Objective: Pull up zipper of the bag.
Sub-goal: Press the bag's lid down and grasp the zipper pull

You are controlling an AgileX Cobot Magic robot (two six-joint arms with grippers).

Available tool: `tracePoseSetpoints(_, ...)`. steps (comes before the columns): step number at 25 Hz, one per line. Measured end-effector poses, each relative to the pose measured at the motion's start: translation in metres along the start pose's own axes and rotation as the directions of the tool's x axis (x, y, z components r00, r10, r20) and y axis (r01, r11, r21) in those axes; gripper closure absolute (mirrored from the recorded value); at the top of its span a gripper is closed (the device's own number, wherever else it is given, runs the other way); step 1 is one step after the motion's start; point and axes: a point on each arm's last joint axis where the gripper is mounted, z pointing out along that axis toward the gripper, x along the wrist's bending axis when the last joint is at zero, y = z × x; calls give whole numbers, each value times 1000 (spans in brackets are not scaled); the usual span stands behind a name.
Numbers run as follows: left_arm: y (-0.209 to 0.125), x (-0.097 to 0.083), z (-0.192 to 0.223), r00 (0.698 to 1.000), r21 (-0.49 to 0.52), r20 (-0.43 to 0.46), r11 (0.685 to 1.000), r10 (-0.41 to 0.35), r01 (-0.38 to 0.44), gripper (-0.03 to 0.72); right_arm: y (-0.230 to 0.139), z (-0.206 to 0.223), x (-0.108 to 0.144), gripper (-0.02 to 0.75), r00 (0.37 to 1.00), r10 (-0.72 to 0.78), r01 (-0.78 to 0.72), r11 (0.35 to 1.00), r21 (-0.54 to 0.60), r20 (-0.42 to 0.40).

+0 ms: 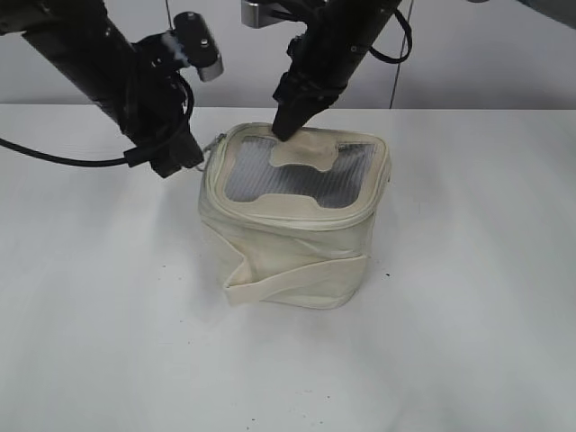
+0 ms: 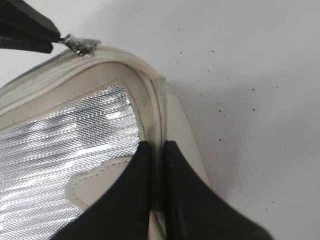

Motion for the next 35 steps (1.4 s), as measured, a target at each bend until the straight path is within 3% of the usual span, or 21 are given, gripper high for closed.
tracePoseSetpoints(7,-9,-9,-3,992,103,93,991,-90,80,691,0,0,0,701,1000,10,-10,1000,2,2)
tracePoseSetpoints(15,-8,0,-12,998,83,3,995,-61,61,683,0,0,0,701,1000,22,-22,1000,2,3)
tracePoseSetpoints(17,-10,2,-13,998,86,-6,995,-59,59,599,0,0,0,702,1000,23,-23,1000,2,3)
tracePoseSetpoints(21,-12,3,-13,999,98,-14,994,-45,46,318,0,0,0,702,1000,24,-24,1000,2,3)
tracePoseSetpoints(23,-11,4,-13,1000,94,-20,995,-23,25,256,0,0,0,702,1000,24,-24,1000,2,3)
tracePoseSetpoints(27,-10,5,-13,999,86,-24,996,29,-26,226,0,0,0,702,1000,22,-22,1000,2,3)
tracePoseSetpoints(35,-5,4,-12,999,27,-14,999,37,-37,225,0,0,0,702,1000,13,-13,1000,2,3)
